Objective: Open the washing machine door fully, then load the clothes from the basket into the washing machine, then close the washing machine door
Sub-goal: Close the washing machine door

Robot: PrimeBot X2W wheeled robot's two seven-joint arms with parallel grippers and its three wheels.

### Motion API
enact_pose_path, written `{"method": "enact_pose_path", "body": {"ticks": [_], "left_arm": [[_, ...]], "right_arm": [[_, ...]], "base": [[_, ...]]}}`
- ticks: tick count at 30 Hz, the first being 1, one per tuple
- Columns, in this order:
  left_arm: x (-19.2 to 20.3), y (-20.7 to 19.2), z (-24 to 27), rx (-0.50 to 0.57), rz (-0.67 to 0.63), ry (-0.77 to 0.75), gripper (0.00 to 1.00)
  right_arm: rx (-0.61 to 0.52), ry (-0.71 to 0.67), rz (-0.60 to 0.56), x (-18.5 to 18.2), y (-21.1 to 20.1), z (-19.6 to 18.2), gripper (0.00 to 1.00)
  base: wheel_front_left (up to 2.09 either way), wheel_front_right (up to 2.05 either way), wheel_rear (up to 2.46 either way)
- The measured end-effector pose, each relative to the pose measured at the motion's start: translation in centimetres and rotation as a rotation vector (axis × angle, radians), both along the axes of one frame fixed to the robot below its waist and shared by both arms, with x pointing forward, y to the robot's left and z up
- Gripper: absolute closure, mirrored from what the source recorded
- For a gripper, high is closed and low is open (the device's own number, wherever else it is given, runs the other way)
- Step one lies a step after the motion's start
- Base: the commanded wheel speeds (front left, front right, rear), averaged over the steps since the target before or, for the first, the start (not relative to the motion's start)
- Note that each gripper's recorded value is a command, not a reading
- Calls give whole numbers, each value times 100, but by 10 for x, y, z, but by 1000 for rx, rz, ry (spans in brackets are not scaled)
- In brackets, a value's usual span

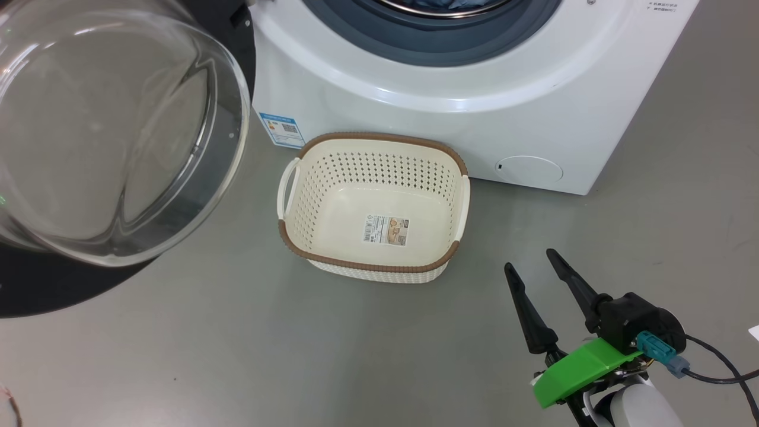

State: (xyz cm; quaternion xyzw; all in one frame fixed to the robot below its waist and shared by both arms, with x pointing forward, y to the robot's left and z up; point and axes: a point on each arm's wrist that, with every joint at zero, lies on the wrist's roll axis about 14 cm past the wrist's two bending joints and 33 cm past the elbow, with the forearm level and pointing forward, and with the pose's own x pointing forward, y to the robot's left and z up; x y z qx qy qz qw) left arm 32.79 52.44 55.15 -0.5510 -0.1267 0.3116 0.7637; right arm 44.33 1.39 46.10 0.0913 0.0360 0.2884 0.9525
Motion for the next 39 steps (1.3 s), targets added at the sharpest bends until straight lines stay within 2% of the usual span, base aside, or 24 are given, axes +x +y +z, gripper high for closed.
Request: {"method": "enact_pose_path", "body": {"ticks": [7, 17, 39], "left_arm": [[2, -5, -1, -27, -67, 10, 100], [8, -26, 10, -86, -257, -35, 100], [-7, -129, 8, -225, -757, -182, 100]], "right_arm": [[0, -3, -1, 0, 0, 1, 0], [4, -6, 6, -1, 3, 4, 0], [32, -5, 0, -10, 0, 13, 0]], "base": [[0, 0, 0], [0, 0, 0], [0, 0, 0]]}}
